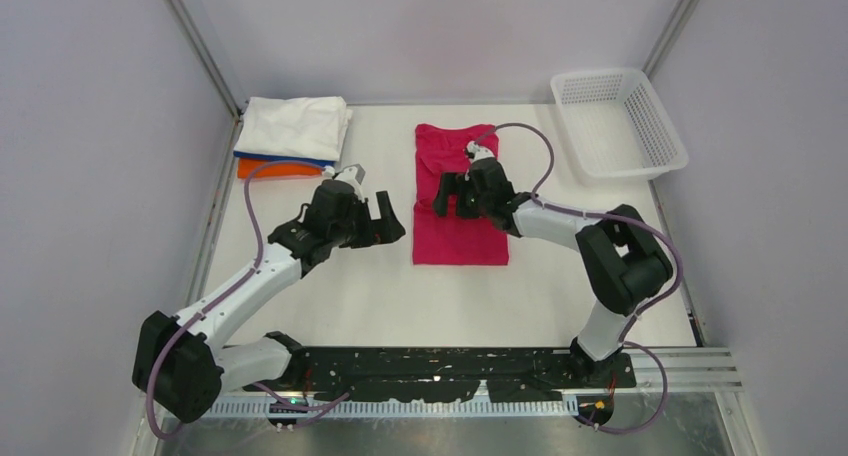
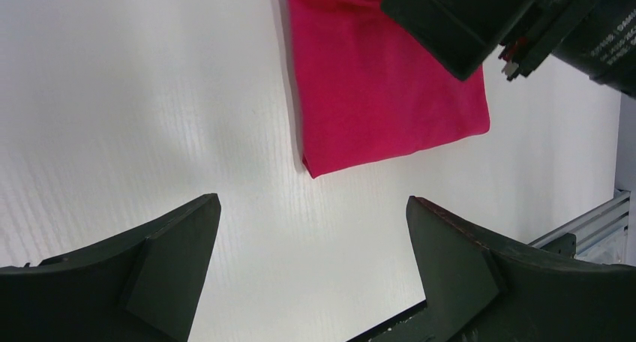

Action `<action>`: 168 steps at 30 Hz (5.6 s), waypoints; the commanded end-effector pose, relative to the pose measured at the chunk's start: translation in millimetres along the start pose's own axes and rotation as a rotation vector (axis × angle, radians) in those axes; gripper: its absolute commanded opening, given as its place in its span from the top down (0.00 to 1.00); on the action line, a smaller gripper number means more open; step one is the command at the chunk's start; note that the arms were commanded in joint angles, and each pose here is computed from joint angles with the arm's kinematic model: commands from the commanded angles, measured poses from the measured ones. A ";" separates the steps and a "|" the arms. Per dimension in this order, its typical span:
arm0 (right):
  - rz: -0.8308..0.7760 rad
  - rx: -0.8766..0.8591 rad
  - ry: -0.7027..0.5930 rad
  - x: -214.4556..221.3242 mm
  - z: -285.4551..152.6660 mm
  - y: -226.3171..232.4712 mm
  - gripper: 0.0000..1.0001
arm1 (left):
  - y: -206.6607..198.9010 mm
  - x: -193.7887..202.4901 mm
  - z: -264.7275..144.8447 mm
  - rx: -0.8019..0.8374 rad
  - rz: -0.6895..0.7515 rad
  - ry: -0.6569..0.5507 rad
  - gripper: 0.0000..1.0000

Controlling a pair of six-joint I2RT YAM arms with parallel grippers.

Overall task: Fold and stack the t-shirts
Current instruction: Fold the folded rectangular tshirt in 1/3 of the way, then grab one side of the 2/3 rectangular tshirt with both arms, then fold the long partially folded tshirt into a neat square, then put the neatly folded tshirt into the corner of the board with the left arm

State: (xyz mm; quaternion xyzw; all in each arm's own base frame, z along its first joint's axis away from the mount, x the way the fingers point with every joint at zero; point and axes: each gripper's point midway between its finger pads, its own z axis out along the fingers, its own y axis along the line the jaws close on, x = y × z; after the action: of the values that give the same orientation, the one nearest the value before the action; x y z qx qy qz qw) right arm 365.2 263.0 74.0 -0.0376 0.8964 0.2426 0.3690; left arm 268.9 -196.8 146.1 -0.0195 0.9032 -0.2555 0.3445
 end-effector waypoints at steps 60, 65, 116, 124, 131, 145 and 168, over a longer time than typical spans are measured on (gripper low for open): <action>0.299 0.171 0.097 113.2 -84.5 -91.6 0.94 | -4.5 101.7 103.9 -0.124 -0.108 0.424 0.58; 0.298 0.118 0.102 115.2 -84.3 -83.5 0.95 | -15.6 106.3 112.4 -0.076 -0.126 0.427 1.00; 0.116 -0.112 -0.107 -1.4 -167.8 19.6 0.95 | -57.6 -26.5 -3.4 0.045 0.052 -0.042 1.00; 0.158 -0.050 -0.171 -58.6 -139.9 -11.9 0.95 | -53.9 -75.5 40.5 0.056 0.001 -0.008 1.00; 0.163 -0.087 -0.154 -89.4 -106.6 -20.0 0.95 | -36.6 -100.7 79.1 0.004 -0.031 0.038 1.00; 0.234 -0.015 -0.089 -124.7 -2.3 -81.7 0.24 | 4.7 -134.2 161.8 -0.123 -0.182 0.153 0.07; 0.271 -0.270 -0.048 -91.4 -0.1 -29.3 0.05 | -53.0 -105.0 194.3 0.128 -0.328 0.162 0.00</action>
State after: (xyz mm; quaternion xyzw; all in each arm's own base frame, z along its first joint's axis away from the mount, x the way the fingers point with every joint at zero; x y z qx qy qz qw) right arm 418.5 206.3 120.5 0.0504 0.8627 0.3712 0.3397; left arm 443.9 -294.2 127.1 -0.0970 0.9010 -0.3506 0.2366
